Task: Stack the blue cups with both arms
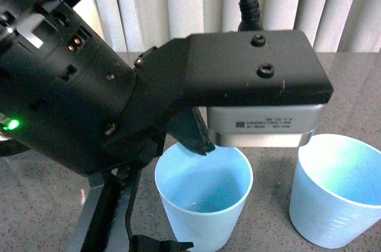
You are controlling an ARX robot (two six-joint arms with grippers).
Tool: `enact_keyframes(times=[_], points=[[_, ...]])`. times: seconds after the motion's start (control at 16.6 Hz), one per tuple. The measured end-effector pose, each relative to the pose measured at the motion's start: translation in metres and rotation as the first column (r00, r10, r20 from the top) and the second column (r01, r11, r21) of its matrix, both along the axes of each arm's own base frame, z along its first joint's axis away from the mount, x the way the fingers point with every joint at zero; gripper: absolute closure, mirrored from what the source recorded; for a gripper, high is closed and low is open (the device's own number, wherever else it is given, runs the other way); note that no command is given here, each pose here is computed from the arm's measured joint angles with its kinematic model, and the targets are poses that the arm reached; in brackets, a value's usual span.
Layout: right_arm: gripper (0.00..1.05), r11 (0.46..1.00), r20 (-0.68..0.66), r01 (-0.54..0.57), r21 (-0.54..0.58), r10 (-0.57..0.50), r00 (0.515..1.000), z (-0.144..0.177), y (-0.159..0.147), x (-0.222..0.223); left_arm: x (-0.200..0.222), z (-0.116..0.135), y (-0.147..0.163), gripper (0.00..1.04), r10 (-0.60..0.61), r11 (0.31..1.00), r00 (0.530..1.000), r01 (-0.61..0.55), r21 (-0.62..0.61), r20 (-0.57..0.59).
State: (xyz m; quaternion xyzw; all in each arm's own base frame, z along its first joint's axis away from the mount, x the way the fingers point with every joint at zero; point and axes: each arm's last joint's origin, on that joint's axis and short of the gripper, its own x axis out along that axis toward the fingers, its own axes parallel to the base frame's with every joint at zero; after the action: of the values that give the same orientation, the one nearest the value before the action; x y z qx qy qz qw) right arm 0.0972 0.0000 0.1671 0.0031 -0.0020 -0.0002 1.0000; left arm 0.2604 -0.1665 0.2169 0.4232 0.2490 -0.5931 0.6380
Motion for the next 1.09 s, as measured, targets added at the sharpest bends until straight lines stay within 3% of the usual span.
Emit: enact_keyframes(times=[0.3,0.36,0.42,0.48,0.6,0.72,0.84,0.9,0.96,1.09], points=[[0.07,1.0,0.0,0.0,0.0,0.0,1.0,0.0,0.0,0.0,-0.004,0.015,0.005,0.07,-0.004,0.998,1.0,0.003,-0.055,-0.006],[0.07,1.0,0.0,0.0,0.0,0.0,1.0,0.0,0.0,0.0,0.001,0.033,0.012,0.07,0.016,0.99,1.0,-0.016,-0.139,-0.007],[0.07,1.0,0.0,0.0,0.0,0.0,1.0,0.0,0.0,0.0,0.017,0.062,0.027,0.07,0.101,0.948,0.995,-0.091,-0.304,0.017],[0.07,1.0,0.0,0.0,0.0,0.0,1.0,0.0,0.0,0.0,0.032,0.086,0.046,0.07,0.213,0.866,0.976,-0.164,-0.473,0.051],[0.07,1.0,0.0,0.0,0.0,0.0,1.0,0.0,0.0,0.0,0.049,0.109,0.07,0.07,0.377,0.719,0.926,-0.271,-0.64,0.032],[0.07,1.0,0.0,0.0,0.0,0.0,1.0,0.0,0.0,0.0,0.048,0.124,0.096,0.07,0.542,0.537,0.839,-0.393,-0.746,-0.052],[0.07,1.0,0.0,0.0,0.0,0.0,1.0,0.0,0.0,0.0,0.031,0.13,0.113,0.07,0.617,0.408,0.779,-0.433,-0.803,-0.107],[0.07,1.0,0.0,0.0,0.0,0.0,1.0,0.0,0.0,0.0,0.018,0.133,0.116,0.12,0.726,0.306,0.68,-0.455,-0.836,-0.104],[0.07,1.0,0.0,0.0,0.0,0.0,1.0,0.0,0.0,0.0,-0.001,0.126,0.127,0.23,0.857,0.167,0.5,-0.496,-0.852,-0.123],[0.07,1.0,0.0,0.0,0.0,0.0,1.0,0.0,0.0,0.0,-0.041,0.093,0.155,0.47,0.969,-0.037,0.19,-0.523,-0.852,-0.159]])
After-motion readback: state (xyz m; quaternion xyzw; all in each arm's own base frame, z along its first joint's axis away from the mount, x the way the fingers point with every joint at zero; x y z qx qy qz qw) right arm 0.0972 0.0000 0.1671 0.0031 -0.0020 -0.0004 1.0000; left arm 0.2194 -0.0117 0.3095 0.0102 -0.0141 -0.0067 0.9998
